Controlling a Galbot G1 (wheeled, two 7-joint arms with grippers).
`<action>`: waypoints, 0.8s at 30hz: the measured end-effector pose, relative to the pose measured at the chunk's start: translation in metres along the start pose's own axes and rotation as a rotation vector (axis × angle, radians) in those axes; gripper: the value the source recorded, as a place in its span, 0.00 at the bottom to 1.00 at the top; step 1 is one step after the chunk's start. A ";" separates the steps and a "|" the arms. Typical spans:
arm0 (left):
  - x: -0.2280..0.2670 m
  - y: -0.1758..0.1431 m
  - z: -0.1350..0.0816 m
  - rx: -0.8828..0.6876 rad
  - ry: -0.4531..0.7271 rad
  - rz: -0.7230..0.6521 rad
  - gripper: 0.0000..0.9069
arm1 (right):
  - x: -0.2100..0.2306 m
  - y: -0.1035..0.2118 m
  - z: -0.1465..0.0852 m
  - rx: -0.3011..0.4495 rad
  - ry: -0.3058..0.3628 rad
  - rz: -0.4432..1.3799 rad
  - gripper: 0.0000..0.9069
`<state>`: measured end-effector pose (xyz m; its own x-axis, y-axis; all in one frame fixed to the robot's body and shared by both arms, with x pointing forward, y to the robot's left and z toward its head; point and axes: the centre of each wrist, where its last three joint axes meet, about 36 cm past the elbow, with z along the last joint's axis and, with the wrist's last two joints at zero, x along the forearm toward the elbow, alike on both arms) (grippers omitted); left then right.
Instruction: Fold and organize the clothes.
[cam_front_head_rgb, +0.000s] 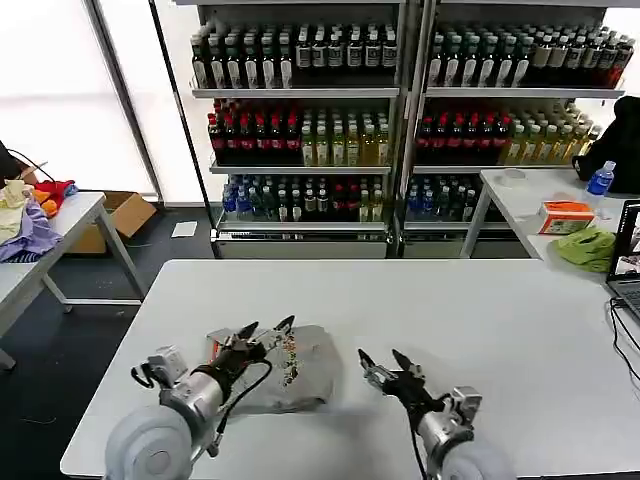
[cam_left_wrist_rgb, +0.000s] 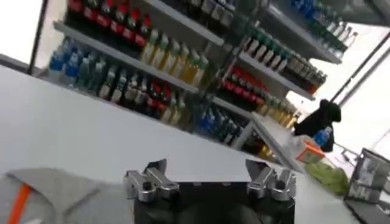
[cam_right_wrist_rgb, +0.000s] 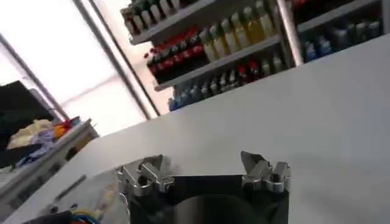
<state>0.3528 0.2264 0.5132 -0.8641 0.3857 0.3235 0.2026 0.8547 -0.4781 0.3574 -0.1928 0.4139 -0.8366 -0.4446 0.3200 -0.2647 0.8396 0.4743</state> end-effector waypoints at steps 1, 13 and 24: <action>0.004 0.003 -0.003 -0.002 -0.010 -0.009 1.00 | -0.006 0.004 0.001 -0.008 0.014 -0.013 1.00; 0.044 0.029 -0.025 -0.058 -0.114 -0.136 1.00 | -0.064 0.041 0.019 -0.100 0.174 -0.101 0.00; 0.056 0.033 -0.030 -0.087 -0.139 -0.175 1.00 | -0.071 0.043 0.024 -0.149 0.220 -0.088 0.00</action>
<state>0.3248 0.2868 0.5394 -0.9433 0.1827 0.2772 0.0777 0.9333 -0.3507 0.3940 -0.1174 0.3919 -0.6852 -0.5845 0.4346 -0.2447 0.7467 0.6186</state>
